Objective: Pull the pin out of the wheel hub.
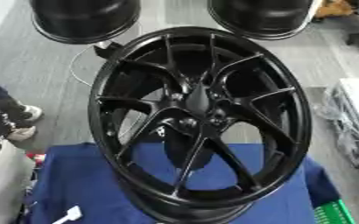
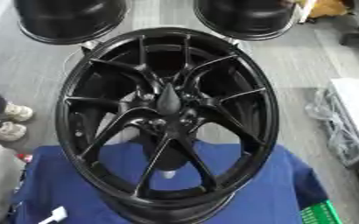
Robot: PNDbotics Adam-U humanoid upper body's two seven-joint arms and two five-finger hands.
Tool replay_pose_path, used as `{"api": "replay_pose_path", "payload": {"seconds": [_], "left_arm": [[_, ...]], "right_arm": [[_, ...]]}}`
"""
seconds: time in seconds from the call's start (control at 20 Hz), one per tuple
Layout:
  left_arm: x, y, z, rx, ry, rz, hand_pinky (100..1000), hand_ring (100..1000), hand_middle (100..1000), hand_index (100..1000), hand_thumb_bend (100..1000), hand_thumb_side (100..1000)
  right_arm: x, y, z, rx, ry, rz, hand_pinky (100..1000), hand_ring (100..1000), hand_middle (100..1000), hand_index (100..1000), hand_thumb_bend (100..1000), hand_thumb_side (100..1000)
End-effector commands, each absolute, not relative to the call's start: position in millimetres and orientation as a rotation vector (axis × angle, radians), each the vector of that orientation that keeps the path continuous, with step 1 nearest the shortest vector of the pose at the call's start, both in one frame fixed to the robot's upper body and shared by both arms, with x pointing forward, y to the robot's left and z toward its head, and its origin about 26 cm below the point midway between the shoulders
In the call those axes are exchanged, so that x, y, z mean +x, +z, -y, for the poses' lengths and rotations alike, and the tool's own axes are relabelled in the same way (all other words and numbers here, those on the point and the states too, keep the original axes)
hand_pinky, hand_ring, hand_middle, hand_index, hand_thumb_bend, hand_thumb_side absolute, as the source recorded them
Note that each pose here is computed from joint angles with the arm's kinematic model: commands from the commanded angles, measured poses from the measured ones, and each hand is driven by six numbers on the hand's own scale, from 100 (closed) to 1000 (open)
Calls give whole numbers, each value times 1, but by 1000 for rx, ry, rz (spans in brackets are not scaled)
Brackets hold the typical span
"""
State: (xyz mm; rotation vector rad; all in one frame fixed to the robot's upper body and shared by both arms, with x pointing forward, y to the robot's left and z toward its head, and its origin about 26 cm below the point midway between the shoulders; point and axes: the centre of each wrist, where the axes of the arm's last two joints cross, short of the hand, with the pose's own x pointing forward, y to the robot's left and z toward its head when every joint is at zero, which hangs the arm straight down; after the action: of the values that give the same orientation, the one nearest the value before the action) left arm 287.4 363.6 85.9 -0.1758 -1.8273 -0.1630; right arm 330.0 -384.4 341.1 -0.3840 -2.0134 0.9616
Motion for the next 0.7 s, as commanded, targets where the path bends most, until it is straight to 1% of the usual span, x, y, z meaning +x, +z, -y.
{"api": "replay_pose_path", "payload": {"seconds": [0.05, 0.25, 0.4, 0.55, 0.6, 0.65, 0.7], "left_arm": [[286, 99, -371, -126, -175, 1859, 684, 678, 622, 690, 371, 761], [285, 100, -373, -110, -159, 1866, 684, 678, 622, 690, 371, 762], [285, 101, -374, -102, -152, 1872, 684, 679, 622, 690, 370, 763], [285, 102, -374, -99, -145, 1875, 684, 679, 623, 690, 369, 764], [285, 102, -373, -99, -144, 1876, 684, 679, 623, 690, 369, 764], [285, 102, -373, -99, -142, 1878, 684, 679, 623, 690, 369, 764], [285, 102, -373, -99, -139, 1879, 684, 679, 623, 690, 369, 764]], "right_arm": [[304, 356, 420, -520, 803, 2088, 440, 331, 386, 450, 100, 431], [285, 304, 465, -623, 527, 2062, 442, 336, 389, 452, 100, 448], [266, 255, 488, -745, 353, 1984, 449, 343, 395, 457, 100, 441], [244, 198, 509, -875, 152, 1835, 460, 359, 413, 471, 100, 423], [237, 178, 516, -918, 74, 1768, 471, 377, 435, 489, 100, 403], [229, 155, 525, -957, -13, 1681, 489, 406, 477, 532, 100, 356], [221, 134, 532, -984, -87, 1599, 510, 441, 535, 592, 100, 345]]}}
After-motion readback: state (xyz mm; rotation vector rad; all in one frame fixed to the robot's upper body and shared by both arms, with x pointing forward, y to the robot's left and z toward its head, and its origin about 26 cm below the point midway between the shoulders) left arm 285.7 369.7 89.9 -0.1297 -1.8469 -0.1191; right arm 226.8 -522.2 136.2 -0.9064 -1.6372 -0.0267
